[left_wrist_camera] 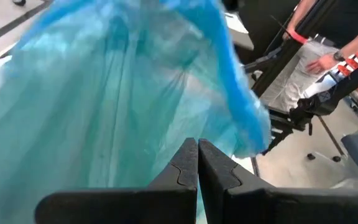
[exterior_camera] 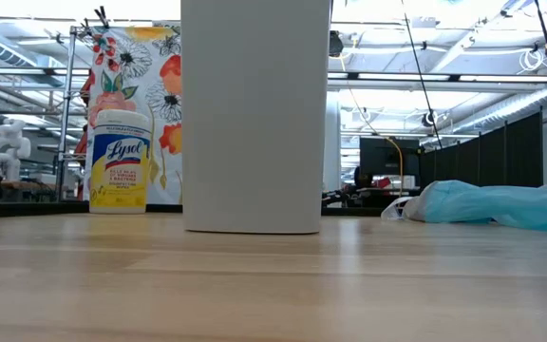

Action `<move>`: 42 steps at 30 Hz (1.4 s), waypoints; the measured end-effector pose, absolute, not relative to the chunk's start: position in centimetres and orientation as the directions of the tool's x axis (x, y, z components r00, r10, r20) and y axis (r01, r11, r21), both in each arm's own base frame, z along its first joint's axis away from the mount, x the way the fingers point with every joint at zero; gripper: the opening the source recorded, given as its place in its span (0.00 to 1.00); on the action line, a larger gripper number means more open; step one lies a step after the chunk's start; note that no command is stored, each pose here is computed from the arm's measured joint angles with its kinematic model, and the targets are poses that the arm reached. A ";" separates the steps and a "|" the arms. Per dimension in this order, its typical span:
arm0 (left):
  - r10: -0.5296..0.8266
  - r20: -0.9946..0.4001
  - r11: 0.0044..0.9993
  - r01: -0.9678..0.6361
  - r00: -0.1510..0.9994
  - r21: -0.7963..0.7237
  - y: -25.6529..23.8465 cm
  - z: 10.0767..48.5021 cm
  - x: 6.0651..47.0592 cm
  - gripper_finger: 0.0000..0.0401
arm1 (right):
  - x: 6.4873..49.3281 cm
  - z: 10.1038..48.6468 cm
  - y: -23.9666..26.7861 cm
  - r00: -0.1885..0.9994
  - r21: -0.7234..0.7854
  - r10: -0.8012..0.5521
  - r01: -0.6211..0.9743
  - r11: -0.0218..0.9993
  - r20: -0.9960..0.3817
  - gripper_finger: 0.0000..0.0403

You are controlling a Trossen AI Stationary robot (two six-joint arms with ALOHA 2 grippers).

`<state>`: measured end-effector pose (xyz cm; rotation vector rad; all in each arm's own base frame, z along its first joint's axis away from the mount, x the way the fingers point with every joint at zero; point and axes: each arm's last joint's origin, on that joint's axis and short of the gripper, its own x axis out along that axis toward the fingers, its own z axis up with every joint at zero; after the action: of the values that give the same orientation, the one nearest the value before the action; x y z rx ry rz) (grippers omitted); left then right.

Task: Place trash/remove bag and relplace
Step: Close the blue trash bag

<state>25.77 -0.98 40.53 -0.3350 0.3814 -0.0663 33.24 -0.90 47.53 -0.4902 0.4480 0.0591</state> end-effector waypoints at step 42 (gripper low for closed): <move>-0.110 -0.233 0.981 0.067 0.966 -0.184 -0.5 42.5 24.1 0.01 | 31.2 49.5 2.2 0.935 -0.082 -0.077 0.051 0.995 -0.345 0.00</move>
<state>24.10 -0.51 42.55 -0.1759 0.2451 -0.0902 31.18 2.18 49.50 -0.0724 0.3558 -0.0656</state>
